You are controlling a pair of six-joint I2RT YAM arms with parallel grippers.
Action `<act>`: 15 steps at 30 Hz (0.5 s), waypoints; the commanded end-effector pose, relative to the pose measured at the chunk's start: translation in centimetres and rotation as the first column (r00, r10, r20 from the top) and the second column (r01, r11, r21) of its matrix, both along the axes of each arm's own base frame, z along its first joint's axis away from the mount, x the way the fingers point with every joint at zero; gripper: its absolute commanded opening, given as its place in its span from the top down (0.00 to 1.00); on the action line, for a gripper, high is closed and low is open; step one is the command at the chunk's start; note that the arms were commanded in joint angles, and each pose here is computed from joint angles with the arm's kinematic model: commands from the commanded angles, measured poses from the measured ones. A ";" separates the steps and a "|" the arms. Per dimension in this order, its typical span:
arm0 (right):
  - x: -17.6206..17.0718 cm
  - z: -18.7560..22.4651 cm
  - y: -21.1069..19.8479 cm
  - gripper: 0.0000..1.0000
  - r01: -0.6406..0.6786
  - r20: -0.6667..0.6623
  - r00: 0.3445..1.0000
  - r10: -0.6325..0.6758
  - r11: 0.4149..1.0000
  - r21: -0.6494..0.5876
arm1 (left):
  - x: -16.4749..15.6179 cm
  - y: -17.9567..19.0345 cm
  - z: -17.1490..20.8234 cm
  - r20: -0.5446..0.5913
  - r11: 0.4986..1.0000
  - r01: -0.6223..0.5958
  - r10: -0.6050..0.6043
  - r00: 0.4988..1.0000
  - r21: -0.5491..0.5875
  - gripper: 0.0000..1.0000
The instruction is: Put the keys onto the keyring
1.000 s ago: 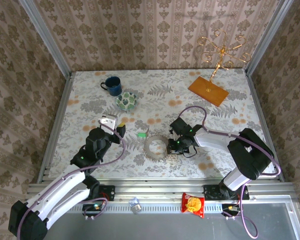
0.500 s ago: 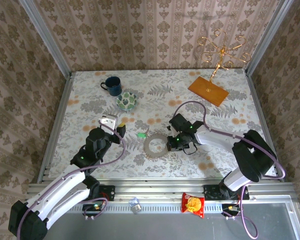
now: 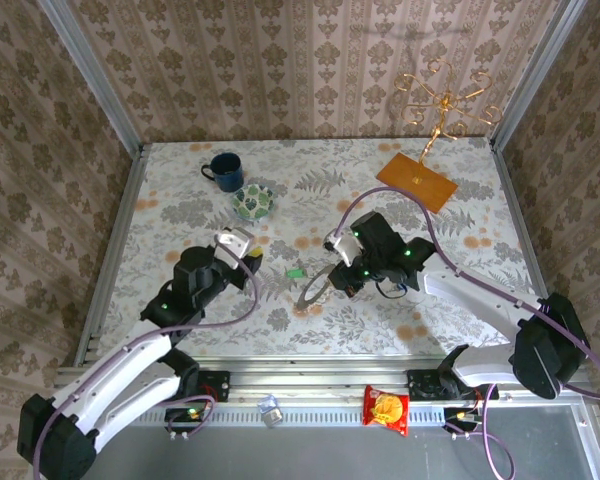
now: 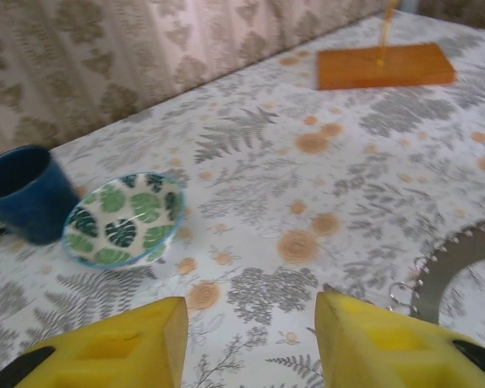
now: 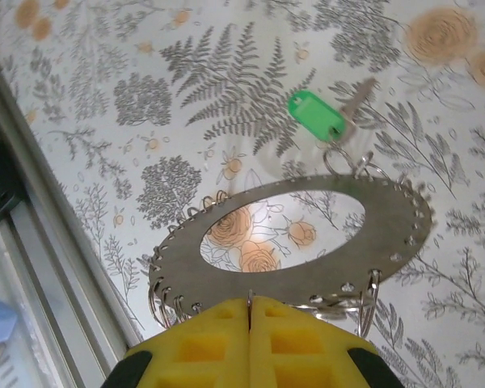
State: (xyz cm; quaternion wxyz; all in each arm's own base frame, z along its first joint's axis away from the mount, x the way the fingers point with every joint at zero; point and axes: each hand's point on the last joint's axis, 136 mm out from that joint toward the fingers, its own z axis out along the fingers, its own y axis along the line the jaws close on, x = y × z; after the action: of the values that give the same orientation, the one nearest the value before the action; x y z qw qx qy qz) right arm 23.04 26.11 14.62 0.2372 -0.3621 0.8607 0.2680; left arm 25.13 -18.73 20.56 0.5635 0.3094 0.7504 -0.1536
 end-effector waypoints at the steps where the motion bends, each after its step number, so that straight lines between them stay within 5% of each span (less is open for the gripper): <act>1: -0.3 3.2 1.9 1.00 -0.170 0.132 0.978 0.159 0.983 0.076 | -2.0 -2.9 0.4 0.002 0.971 0.232 -0.233 0.973 0.054 0.59; 9: -0.6 5.9 4.0 1.00 -0.315 0.264 0.927 0.266 0.934 0.167 | -5.1 -6.8 -0.2 -0.006 0.851 0.525 -0.525 0.851 0.011 0.68; 12: -0.9 6.5 4.6 1.00 -0.365 0.311 0.902 0.300 0.914 0.177 | -5.8 -7.6 -0.3 0.009 0.808 0.589 -0.589 0.808 -0.014 0.83; 15: -0.9 6.6 5.0 1.00 -0.386 0.342 0.886 0.314 0.908 0.165 | -6.8 -8.4 -0.1 0.033 0.754 0.654 -0.653 0.756 -0.054 0.84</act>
State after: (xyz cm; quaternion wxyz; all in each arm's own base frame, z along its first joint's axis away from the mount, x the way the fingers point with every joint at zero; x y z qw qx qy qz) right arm 22.19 29.66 18.12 0.3060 -0.4860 0.7501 0.3279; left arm 20.20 -25.76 18.83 0.4785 0.5014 0.6517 -0.3081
